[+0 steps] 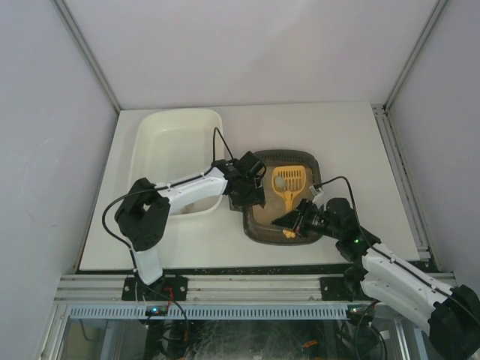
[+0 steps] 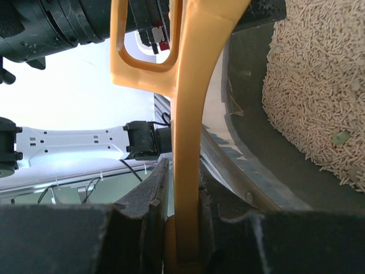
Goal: Clean the litter box
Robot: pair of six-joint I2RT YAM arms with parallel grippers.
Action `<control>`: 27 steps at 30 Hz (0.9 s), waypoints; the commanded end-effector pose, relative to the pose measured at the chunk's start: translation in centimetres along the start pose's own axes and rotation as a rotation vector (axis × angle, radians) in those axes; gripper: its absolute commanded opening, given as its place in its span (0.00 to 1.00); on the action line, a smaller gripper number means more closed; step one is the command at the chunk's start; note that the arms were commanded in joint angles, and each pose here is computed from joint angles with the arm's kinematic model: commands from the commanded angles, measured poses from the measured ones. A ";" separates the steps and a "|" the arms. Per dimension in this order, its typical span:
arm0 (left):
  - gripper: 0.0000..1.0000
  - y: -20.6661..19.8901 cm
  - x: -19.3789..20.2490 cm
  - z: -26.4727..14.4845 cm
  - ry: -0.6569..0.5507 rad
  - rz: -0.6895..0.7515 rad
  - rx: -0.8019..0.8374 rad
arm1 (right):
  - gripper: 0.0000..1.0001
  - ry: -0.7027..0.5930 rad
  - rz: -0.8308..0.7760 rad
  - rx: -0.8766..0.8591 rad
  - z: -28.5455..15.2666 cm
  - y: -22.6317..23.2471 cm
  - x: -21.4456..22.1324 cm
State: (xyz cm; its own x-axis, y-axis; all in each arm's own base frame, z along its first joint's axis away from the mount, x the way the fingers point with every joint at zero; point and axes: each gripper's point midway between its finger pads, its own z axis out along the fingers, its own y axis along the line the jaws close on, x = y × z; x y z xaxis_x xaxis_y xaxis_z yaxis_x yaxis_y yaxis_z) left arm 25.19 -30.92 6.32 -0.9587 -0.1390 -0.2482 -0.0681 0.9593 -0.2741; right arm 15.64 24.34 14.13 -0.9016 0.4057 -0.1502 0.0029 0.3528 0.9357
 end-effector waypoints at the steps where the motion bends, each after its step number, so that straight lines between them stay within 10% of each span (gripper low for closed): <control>1: 0.78 -6.0 -2.6 -3.4 -0.055 -0.054 0.218 | 0.00 -0.036 -0.077 -0.064 -0.5 2.6 -1.2; 8: 0.96 -7.3 -4.4 -7.0 -0.113 0.022 0.261 | 0.00 -0.069 -0.092 -0.087 -1.5 3.4 -1.9; 27: 1.00 -0.8 -14.6 -18.0 -0.434 0.236 0.285 | 0.00 -0.055 -0.084 -0.092 -0.1 3.6 -1.1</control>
State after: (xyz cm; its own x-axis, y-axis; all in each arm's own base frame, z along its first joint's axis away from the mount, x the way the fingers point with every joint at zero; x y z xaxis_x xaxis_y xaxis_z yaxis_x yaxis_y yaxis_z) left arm 33.67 -26.77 23.08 -0.8168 -0.1562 -0.5554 0.1345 0.8846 -0.4465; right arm 15.77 24.20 15.23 -0.8984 0.4016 -0.1774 -0.0291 0.3487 0.9368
